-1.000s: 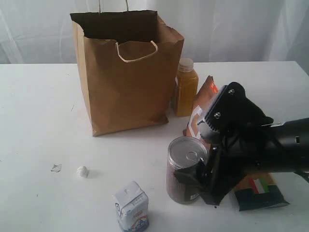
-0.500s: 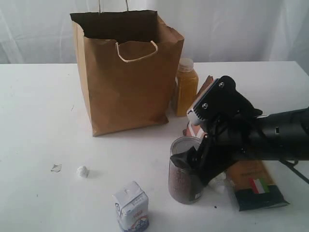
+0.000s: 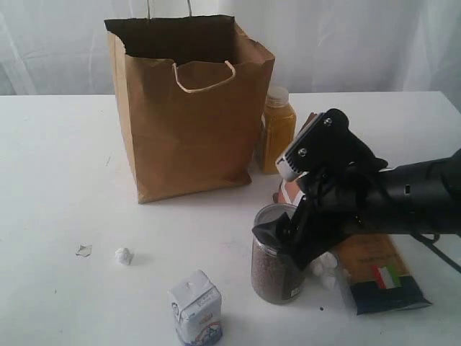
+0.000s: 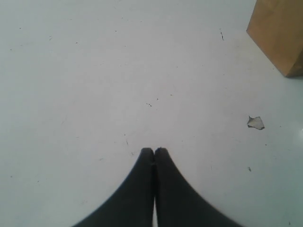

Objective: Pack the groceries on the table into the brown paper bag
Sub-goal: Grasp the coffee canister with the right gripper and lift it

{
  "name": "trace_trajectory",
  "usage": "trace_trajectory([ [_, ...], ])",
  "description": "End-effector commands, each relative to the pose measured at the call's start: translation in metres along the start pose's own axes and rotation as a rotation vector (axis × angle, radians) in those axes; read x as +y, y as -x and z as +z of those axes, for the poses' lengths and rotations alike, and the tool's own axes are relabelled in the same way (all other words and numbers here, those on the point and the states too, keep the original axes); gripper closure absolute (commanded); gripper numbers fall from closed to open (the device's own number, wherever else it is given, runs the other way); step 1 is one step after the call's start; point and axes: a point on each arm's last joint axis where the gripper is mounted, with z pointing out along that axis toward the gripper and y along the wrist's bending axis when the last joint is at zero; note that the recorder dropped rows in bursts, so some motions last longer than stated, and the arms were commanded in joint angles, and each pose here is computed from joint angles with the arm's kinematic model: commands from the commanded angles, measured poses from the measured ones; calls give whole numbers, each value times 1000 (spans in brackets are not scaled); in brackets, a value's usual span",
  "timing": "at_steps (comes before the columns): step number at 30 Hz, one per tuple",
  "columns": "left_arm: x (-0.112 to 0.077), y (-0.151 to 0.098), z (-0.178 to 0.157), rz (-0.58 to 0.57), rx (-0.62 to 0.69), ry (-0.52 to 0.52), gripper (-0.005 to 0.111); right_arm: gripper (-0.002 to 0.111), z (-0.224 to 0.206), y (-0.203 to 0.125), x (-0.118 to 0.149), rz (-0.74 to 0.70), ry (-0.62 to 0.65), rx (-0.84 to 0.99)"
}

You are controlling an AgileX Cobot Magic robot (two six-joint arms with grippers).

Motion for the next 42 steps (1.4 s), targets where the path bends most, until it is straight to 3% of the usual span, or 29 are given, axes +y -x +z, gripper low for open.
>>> trace_trajectory([
  [1,0,-2,1,-3,6,6,107,22,7,-4,0,5,15,26],
  [19,1,-2,1,-5,15,10,107,22,27,-17,2,29,69,112],
  [23,0,-3,1,-18,18,4,107,26,29,-19,3,32,90,122],
  [35,0,-2,1,-23,15,0,107,72,29,-19,4,41,95,123],
  [42,0,-2,1,-23,12,-2,107,93,17,5,2,16,108,40],
])
